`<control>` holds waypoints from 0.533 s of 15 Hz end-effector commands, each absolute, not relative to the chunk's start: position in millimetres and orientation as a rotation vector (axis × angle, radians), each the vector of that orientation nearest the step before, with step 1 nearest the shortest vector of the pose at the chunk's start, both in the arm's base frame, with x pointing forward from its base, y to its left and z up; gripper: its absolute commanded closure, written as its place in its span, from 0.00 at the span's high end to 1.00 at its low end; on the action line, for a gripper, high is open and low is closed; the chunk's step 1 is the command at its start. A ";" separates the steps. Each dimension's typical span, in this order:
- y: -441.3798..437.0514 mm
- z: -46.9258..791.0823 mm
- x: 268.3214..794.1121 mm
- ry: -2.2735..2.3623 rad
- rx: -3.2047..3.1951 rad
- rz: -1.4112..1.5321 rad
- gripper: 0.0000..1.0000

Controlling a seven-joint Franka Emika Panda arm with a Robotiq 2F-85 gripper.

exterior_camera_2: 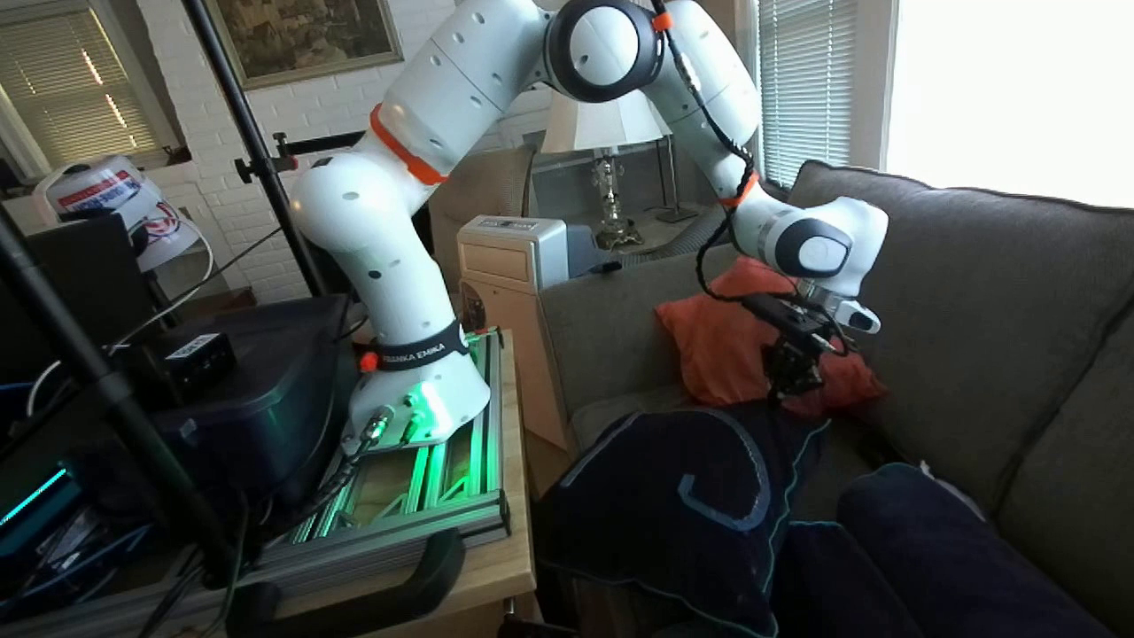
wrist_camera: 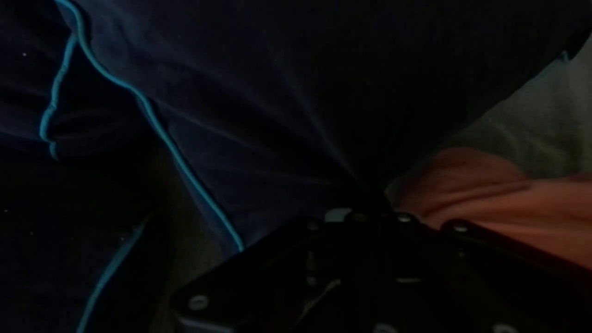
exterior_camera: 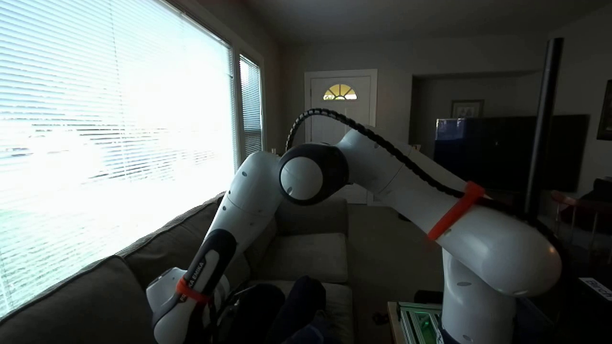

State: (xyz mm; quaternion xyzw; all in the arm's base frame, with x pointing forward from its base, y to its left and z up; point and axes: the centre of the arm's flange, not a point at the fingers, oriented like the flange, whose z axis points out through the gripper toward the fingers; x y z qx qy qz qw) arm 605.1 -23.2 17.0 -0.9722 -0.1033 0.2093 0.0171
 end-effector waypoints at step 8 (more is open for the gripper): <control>18.8 111.7 641.9 -0.692 -2.777 0.655 0.01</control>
